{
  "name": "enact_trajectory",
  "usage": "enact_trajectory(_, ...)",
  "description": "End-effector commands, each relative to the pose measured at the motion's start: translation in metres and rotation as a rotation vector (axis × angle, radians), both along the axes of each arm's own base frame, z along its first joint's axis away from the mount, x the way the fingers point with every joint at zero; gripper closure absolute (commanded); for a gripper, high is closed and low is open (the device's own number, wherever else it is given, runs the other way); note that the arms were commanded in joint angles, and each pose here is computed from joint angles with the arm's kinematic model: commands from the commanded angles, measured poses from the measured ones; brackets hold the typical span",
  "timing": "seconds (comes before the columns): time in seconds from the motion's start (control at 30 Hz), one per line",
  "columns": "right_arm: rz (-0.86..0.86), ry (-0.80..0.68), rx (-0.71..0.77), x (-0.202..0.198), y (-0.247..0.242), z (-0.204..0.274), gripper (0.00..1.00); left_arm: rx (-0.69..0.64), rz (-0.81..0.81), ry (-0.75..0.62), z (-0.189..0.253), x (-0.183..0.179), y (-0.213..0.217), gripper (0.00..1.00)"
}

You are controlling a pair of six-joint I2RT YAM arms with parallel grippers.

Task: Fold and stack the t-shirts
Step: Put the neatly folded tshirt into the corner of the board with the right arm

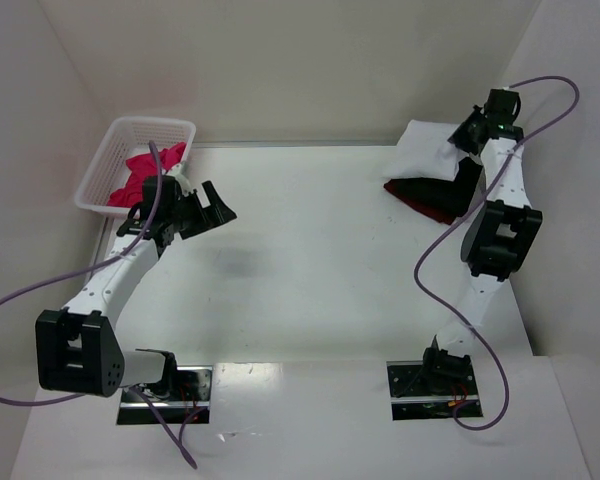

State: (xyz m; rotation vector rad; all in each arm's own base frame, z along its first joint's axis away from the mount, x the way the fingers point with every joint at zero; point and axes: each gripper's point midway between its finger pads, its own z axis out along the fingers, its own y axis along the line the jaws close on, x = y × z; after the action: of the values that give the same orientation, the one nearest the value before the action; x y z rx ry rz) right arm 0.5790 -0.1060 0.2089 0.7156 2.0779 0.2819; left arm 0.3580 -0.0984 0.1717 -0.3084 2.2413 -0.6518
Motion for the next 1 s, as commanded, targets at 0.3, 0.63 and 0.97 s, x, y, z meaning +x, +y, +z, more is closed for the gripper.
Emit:
enact_trajectory(0.3,-0.122,-0.088,-0.07,-0.035,-0.043,0.059,1.0,-0.016,-0.046,-0.071,0.02,0.011,-0.005,0.0)
enact_trajectory(0.63,-0.315,0.0,-0.125,-0.066,-0.074,0.019,0.7,-0.01,-0.051,-0.092,0.025,0.007,-0.005,0.0)
enact_trajectory(0.97,-0.295,-0.148,-0.114,-0.099,-0.053,0.08,0.0,-0.007,-0.066,-0.136,0.044,0.007,-0.006,0.0)
